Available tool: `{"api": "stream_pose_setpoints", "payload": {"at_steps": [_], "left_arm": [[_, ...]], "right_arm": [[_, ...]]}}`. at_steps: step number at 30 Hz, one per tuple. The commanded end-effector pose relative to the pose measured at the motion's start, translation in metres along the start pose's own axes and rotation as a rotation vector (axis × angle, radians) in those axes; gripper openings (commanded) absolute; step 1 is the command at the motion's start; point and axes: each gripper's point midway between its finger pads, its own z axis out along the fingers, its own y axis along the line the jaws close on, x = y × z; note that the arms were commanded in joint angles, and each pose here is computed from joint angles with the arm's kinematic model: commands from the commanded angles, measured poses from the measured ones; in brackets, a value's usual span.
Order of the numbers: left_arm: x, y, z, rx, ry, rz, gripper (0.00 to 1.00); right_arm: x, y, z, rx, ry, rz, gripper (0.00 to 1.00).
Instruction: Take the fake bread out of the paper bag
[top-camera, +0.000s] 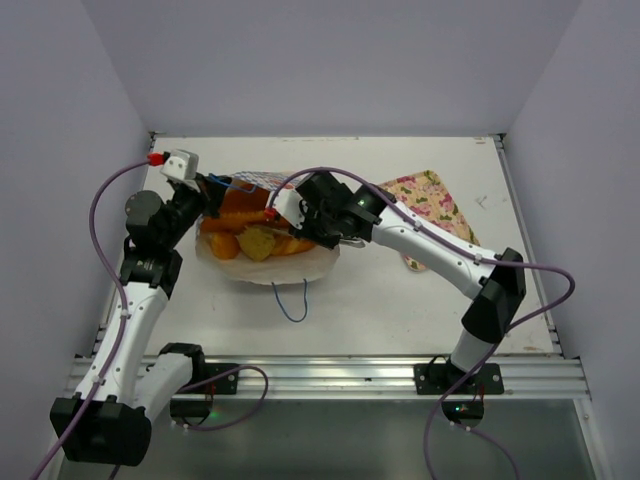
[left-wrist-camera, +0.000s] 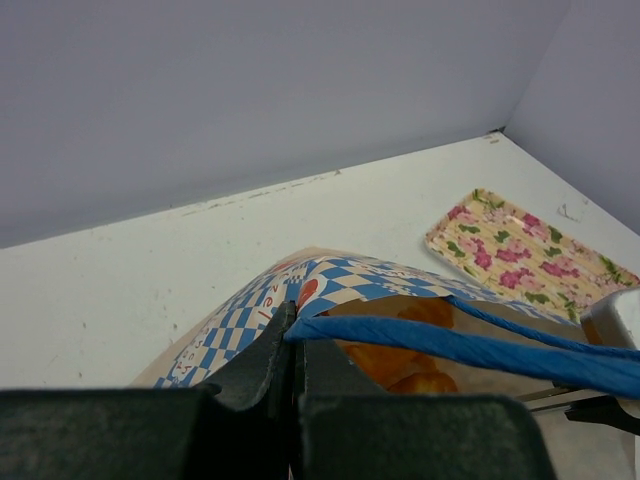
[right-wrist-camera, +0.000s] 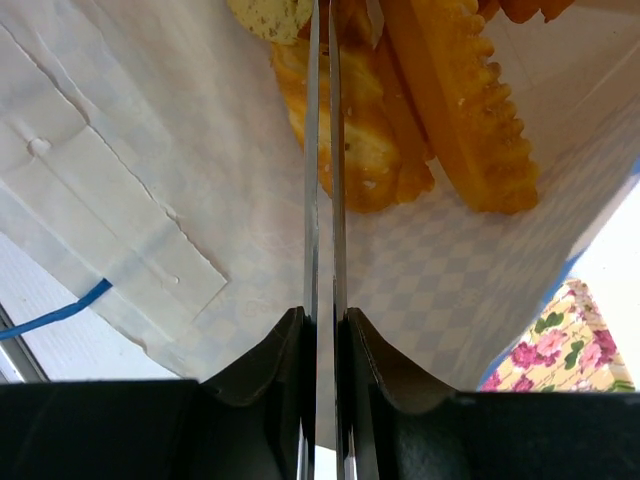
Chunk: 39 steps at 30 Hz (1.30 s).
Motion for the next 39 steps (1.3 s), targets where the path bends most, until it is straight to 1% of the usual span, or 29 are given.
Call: {"api": "stream_pose_setpoints", "payload": {"at_steps": [1,2,9,15,19,27,30,34,36,39], "left_arm": [[-0.015,0.005,-0.002,-0.03,-0.058,0.029,0.0],[-0.015,0.006,-0.002,-0.039,-0.058,0.028,0.0],[-0.016,0.015,-0.001,-0.088,-0.059,0.018,0.0],[-0.02,0.023,0.003,-0.128,-0.042,0.013,0.0],[-0.019,0.029,0.004,-0.157,-0.03,-0.005,0.0],[-0.042,0.04,0.012,-0.217,-0.026,-0.004,0.0],[-0.04,0.044,0.014,-0.231,-0.011,-0.01,0.0],[-0.053,0.046,0.02,-0.239,-0.023,-0.009,0.0],[-0.051,0.047,0.021,-0.241,-0.019,-0.011,0.0],[-0.043,0.05,0.023,-0.246,-0.001,-0.02,0.0]], "right_arm": [[-0.02,-0.006,-0.035,0.02,-0.109,-0.016,0.07],[-0.026,-0.002,-0.044,-0.005,-0.148,-0.02,0.07],[-0.035,0.001,-0.078,-0.048,-0.245,-0.028,0.05],[-0.027,0.004,-0.092,-0.063,-0.277,-0.047,0.04],[-0.024,-0.002,-0.115,-0.039,-0.326,-0.045,0.03],[-0.017,-0.004,-0.144,-0.024,-0.395,-0.058,0.02],[-0.014,-0.009,-0.156,-0.005,-0.423,-0.046,0.02],[-0.01,-0.025,-0.183,0.047,-0.477,-0.002,0.02],[-0.007,-0.032,-0.198,0.08,-0.503,0.014,0.01],[0.005,-0.054,-0.214,0.163,-0.509,0.057,0.01]]}}
